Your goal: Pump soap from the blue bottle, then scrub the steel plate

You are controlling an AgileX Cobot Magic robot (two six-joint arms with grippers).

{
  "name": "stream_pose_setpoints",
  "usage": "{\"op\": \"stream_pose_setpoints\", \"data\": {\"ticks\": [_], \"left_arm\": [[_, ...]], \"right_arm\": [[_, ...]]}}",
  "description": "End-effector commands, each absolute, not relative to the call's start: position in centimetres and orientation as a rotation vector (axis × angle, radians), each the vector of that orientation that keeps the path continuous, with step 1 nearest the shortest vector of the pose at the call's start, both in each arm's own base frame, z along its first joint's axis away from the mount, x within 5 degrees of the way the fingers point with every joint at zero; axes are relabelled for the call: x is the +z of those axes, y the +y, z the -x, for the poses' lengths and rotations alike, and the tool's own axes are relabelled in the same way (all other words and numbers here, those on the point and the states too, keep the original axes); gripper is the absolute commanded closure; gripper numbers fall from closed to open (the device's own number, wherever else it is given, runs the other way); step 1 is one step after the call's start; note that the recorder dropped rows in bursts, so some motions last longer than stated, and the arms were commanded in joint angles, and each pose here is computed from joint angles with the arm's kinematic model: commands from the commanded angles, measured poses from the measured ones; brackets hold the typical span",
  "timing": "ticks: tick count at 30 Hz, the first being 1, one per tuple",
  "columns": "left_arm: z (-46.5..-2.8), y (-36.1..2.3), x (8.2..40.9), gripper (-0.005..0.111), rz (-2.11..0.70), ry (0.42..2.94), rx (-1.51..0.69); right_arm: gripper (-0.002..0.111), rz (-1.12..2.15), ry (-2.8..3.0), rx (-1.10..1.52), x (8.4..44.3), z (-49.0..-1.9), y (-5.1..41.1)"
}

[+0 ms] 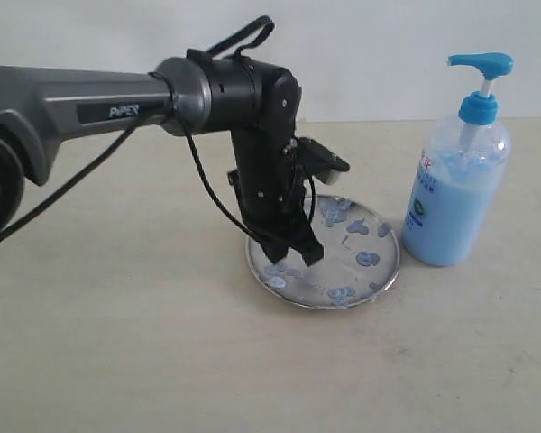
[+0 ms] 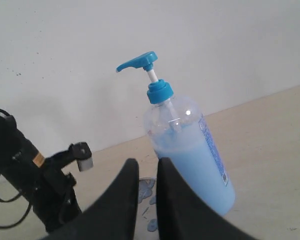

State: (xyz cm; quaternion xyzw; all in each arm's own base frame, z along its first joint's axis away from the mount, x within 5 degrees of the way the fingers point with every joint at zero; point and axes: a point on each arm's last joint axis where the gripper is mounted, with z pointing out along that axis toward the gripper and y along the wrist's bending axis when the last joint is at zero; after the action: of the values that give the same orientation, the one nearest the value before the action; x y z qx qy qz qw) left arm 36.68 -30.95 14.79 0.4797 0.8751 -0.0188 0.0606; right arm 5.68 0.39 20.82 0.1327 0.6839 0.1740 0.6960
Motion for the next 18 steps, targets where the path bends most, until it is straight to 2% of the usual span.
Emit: {"op": "stream_pose_setpoints", "data": {"ticks": [1,4,7,10,12,14,15,18], "left_arm": [[-38.5,-33.0,20.4,0.102,-1.143,2.327,-0.264],[-38.6,-35.8,20.9,0.102,-1.086,2.106,-0.586],[-37.0,-36.4,19.0,0.102,-1.382,2.088,-0.707],[-35.7,-34.0,17.5,0.102,-1.704,2.258,-0.548],[-35.8,-32.6,17.6,0.102,-1.761,2.343,-0.354],[-36.8,-32.7,18.2,0.102,-1.634,2.315,-0.272],[-37.5,-33.3,18.8,0.102,-1.489,2.279,-0.304],[-39.0,-35.6,20.0,0.102,-1.051,2.175,-0.588]], "right_arm": [[0.106,-0.293,1.516,0.388,20.9,-5.6,0.4],[0.106,-0.293,1.516,0.388,20.9,-5.6,0.4],[0.106,-0.293,1.516,0.388,20.9,-5.6,0.4],[0.106,-0.293,1.516,0.388,20.9,-5.6,0.4],[0.106,-0.293,1.516,0.388,20.9,-5.6,0.4],[0.106,-0.293,1.516,0.388,20.9,-5.6,0.4],[0.106,-0.293,1.516,0.388,20.9,-5.6,0.4],[0.106,-0.293,1.516,0.388,20.9,-5.6,0.4]]}}
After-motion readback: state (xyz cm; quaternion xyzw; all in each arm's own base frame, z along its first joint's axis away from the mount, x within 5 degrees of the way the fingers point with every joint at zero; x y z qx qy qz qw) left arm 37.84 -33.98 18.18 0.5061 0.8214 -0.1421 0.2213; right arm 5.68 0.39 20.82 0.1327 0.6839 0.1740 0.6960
